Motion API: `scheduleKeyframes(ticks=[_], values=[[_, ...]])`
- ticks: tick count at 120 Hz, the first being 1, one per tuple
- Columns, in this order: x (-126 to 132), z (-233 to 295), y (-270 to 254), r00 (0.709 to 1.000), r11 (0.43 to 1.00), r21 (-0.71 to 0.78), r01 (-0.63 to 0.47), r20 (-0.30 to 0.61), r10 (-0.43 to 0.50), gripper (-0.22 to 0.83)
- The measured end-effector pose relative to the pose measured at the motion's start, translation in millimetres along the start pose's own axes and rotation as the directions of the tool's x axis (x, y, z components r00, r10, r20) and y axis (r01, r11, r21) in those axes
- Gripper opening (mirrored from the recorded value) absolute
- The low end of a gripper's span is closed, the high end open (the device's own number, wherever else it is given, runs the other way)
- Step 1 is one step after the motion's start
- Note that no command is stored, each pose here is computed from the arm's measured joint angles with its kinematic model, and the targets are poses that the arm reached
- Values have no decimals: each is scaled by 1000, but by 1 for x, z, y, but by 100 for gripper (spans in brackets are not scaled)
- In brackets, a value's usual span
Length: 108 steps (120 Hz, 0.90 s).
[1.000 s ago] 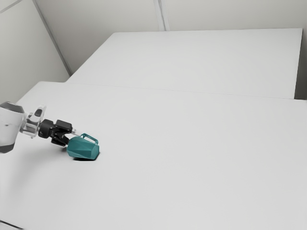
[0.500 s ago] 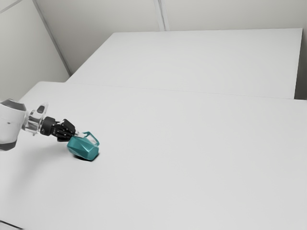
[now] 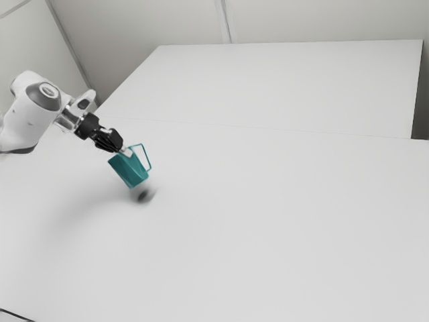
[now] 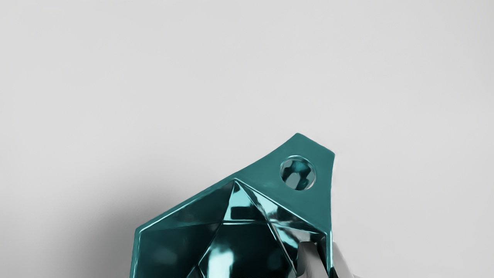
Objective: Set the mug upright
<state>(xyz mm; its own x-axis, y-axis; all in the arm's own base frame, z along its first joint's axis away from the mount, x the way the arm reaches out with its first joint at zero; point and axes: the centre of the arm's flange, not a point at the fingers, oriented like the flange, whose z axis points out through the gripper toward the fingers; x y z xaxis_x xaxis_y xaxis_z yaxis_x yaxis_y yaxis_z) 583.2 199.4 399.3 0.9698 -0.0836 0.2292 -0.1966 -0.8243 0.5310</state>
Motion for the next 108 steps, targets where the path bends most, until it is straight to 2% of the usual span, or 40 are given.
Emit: scheduleKeyframes(ticks=[15, 27, 36, 48, 62, 77, 108], values=[[30, 1, 41, 976, 958, 232, -171, 171, 133, -17], [46, 4, 58, 951, 886, 384, -262, 259, 168, -17], [54, 7, 60, 943, 831, 472, -295, 283, 174, -17], [54, 14, 52, 958, 804, 533, -264, 240, 156, -17], [55, 27, 43, 986, 825, 541, -162, 108, 123, -17], [57, 30, 34, 997, 839, 540, -69, 1, 82, -17], [58, 51, 20, 998, 831, 556, -19, -35, 46, -17]])
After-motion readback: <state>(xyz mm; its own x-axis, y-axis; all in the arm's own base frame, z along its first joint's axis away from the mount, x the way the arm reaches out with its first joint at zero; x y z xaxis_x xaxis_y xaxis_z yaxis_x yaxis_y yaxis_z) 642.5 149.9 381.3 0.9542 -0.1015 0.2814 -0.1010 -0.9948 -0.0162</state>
